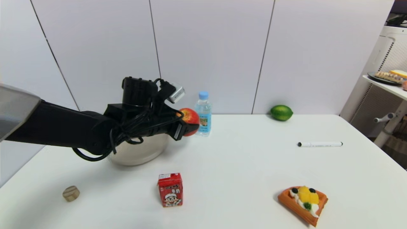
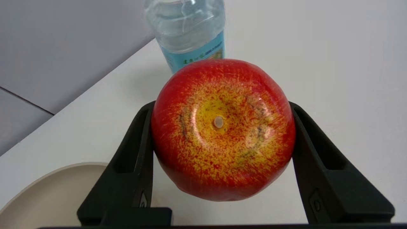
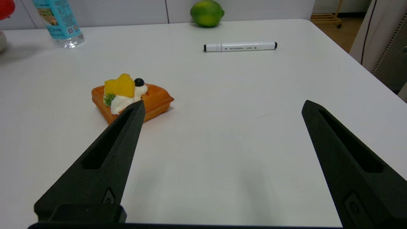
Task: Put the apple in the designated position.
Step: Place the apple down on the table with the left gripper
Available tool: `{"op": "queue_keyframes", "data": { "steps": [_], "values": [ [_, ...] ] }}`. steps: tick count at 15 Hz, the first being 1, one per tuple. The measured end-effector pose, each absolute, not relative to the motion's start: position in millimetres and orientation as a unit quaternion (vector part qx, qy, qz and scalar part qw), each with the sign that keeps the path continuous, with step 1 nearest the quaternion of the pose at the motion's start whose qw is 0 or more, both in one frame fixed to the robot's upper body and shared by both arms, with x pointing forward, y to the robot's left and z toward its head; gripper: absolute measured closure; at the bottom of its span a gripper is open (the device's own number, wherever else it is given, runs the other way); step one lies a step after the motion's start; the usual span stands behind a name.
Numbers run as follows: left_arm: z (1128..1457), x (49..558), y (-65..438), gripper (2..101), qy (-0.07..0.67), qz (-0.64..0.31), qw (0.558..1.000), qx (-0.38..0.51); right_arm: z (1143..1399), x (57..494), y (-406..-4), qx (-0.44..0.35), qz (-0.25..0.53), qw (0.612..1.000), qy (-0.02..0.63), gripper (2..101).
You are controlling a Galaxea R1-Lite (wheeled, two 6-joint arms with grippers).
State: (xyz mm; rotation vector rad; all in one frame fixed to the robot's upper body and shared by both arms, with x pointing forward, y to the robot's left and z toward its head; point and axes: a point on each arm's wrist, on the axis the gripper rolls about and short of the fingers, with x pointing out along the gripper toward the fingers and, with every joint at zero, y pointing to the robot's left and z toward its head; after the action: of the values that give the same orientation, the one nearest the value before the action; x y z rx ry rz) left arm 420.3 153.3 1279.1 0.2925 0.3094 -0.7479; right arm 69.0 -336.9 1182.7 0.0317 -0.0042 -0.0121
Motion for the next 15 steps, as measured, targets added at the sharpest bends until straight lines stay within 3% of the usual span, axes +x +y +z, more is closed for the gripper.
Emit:
{"op": "queue_keyframes", "data": {
  "steps": [9, 15],
  "values": [
    [1238.1, 458.2, 142.2, 34.2, 0.187, -0.354, 0.906, 0.138, 1182.7, 69.0, -336.9, 0.016, -0.006, 1.0, -0.002, 5.0],
    [1228.2, 467.3, 153.6, 34.2, 0.202, -0.339, 0.909, 0.137, 1182.7, 69.0, -336.9, 0.016, -0.006, 1.0, -0.002, 5.0]
  ]
}}
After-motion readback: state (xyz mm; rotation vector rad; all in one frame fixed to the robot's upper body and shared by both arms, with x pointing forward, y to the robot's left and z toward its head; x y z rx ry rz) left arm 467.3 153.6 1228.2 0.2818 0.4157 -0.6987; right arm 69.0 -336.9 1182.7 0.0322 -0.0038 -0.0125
